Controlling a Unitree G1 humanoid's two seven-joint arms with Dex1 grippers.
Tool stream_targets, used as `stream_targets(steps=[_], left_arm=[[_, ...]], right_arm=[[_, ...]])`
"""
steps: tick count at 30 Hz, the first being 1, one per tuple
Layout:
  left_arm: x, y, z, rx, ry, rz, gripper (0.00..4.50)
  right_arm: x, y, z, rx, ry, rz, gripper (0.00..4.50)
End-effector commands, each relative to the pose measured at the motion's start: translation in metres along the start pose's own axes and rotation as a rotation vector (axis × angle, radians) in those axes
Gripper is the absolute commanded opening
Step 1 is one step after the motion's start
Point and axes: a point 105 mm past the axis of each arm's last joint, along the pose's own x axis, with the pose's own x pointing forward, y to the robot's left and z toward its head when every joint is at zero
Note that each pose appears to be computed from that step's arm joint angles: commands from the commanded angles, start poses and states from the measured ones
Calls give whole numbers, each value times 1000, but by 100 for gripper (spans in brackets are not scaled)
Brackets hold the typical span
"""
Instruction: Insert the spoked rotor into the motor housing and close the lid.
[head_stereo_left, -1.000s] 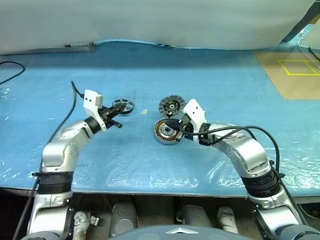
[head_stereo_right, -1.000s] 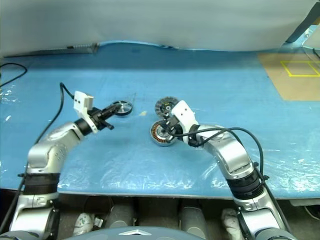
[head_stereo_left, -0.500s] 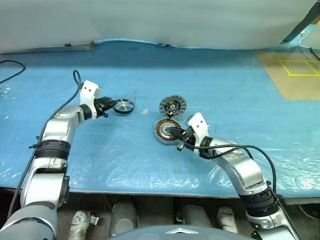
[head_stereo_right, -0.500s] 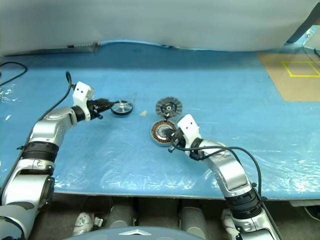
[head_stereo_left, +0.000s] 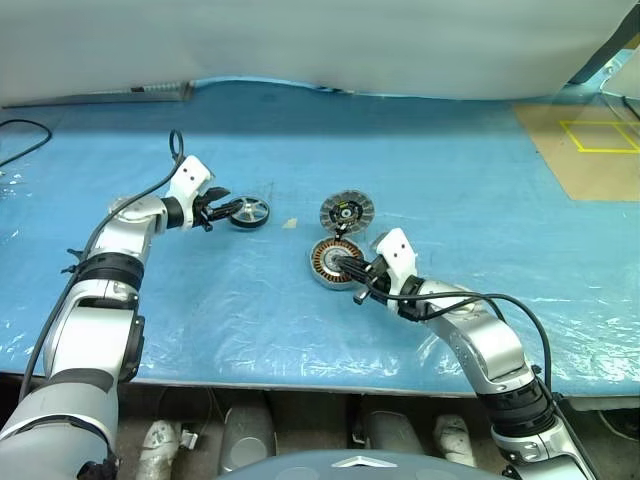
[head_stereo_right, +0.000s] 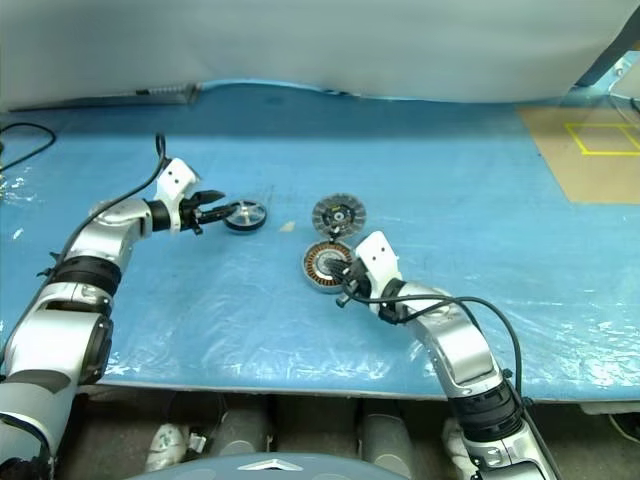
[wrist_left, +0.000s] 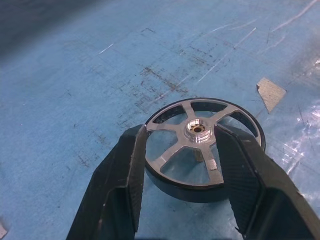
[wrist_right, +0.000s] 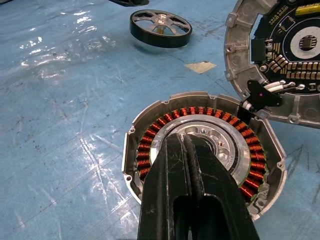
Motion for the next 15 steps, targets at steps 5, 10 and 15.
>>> stream_targets(steps=[5, 10, 15], left_arm=[[2, -2, 4, 52, 10, -53, 227], [8, -2, 5, 78, 31, -43, 227], [12, -5, 3, 116, 63, -63, 227]], right_arm=[[-4, 0, 10, -13, -59, -11, 0], [-5, 1, 10, -10, -56, -17, 0], [-5, 0, 11, -11, -53, -26, 0]])
